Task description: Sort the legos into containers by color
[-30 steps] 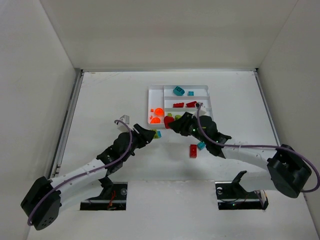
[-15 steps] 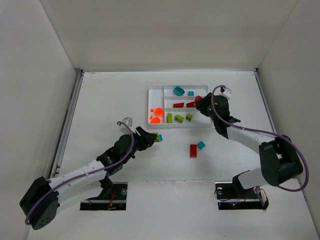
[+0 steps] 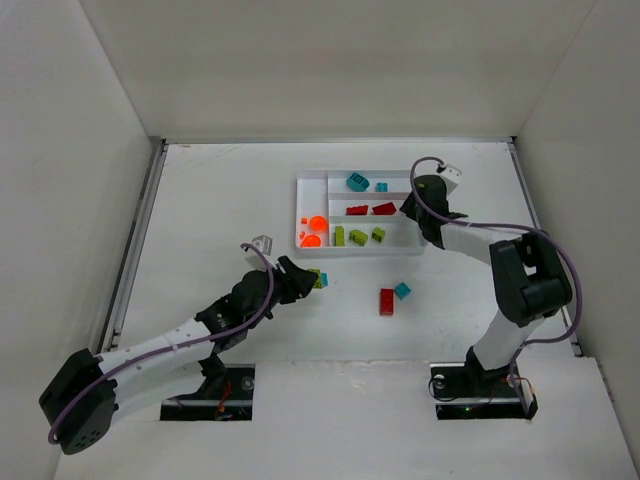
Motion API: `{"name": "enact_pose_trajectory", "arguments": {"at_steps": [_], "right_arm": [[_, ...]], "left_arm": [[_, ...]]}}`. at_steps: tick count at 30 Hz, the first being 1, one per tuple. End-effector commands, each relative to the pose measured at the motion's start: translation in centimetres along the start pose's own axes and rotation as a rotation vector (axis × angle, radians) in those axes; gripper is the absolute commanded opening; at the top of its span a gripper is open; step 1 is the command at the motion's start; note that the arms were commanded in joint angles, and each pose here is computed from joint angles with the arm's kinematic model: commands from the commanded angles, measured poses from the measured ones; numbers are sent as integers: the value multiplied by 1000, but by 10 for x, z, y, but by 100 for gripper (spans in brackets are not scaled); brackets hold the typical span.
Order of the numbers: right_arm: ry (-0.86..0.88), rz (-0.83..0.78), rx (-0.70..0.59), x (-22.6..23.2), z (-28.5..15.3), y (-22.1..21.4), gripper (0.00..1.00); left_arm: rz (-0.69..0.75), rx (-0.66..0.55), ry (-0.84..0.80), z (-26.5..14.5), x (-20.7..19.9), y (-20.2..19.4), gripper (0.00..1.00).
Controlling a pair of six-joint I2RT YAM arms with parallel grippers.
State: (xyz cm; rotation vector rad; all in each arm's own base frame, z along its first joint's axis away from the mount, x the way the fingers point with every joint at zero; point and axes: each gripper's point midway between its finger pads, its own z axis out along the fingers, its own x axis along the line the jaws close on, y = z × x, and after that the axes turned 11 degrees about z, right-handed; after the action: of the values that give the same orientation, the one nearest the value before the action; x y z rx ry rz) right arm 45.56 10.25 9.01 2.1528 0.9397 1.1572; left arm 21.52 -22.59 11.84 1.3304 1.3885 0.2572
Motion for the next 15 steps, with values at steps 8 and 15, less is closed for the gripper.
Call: {"name": "enact_pose_trajectory", "arguments": {"at_steps": [8, 15], "right_arm": [[7, -7, -71, 9, -3, 25, 60], [67, -13, -80, 9, -37, 19, 65]], "left_arm": [[-41, -16, -99, -1, -34, 23, 20], [-91, 45, -134, 2, -39, 21, 20]]}}
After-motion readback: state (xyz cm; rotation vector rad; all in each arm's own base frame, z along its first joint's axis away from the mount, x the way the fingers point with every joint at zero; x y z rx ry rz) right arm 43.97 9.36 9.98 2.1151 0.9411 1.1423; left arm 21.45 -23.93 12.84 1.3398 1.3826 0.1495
